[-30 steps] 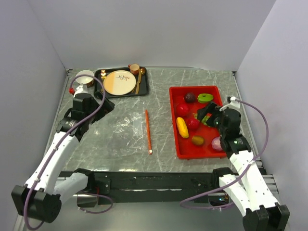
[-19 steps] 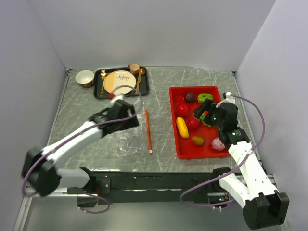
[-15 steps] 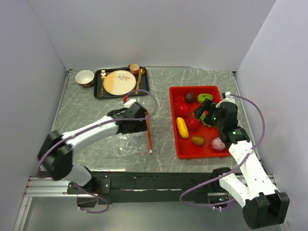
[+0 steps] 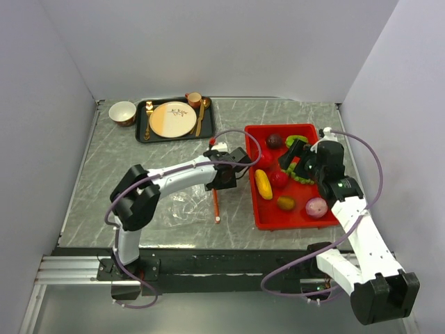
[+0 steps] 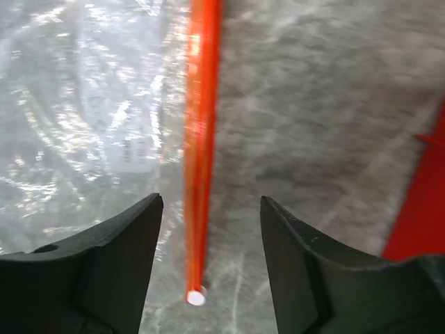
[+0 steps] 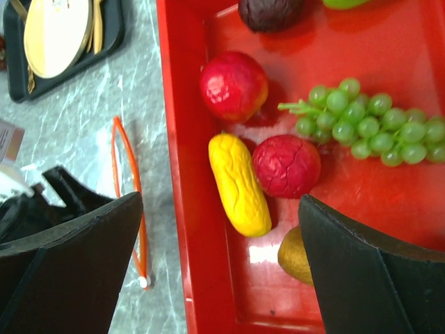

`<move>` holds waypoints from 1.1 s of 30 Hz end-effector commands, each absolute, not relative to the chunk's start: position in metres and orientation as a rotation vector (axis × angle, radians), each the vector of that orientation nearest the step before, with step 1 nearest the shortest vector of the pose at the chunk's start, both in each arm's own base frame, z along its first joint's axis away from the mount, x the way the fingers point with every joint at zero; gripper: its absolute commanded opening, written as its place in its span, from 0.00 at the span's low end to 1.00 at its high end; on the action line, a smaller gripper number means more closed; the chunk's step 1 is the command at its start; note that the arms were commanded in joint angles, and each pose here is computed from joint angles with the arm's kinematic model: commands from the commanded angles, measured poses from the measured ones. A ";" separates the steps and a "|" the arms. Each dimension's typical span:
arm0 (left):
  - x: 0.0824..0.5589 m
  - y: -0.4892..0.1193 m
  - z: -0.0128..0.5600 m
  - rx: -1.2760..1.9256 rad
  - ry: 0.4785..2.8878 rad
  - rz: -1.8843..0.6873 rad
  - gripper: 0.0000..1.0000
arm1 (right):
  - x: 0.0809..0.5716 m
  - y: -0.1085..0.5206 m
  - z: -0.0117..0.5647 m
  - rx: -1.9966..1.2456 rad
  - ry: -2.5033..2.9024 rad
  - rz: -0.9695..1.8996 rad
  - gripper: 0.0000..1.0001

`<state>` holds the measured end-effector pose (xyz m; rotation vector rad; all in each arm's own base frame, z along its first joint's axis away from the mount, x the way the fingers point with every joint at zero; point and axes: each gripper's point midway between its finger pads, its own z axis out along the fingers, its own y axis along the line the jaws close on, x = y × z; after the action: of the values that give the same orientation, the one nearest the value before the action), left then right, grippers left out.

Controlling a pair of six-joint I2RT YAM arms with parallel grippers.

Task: Place the food in the zip-top bag and seal the zipper
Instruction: Pick up the zipper food storage bag at the center of the board.

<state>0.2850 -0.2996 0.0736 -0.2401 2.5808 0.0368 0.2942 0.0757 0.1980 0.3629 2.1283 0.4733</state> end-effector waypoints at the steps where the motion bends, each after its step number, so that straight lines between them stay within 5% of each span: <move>1: 0.296 -0.283 0.087 -0.315 2.504 0.156 0.63 | 0.293 0.083 0.205 0.359 2.090 0.525 1.00; 27: 0.310 -0.277 0.043 -0.206 2.583 0.181 0.51 | 0.289 0.068 0.200 0.372 2.094 0.431 1.00; 33: 0.310 -0.276 0.029 -0.192 2.615 0.198 0.41 | 0.289 0.070 0.195 0.360 2.108 0.439 1.00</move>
<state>0.3095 -0.2742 0.0400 -0.2203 2.5900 0.2010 0.2866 0.0678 0.1943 0.3780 2.1178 0.4308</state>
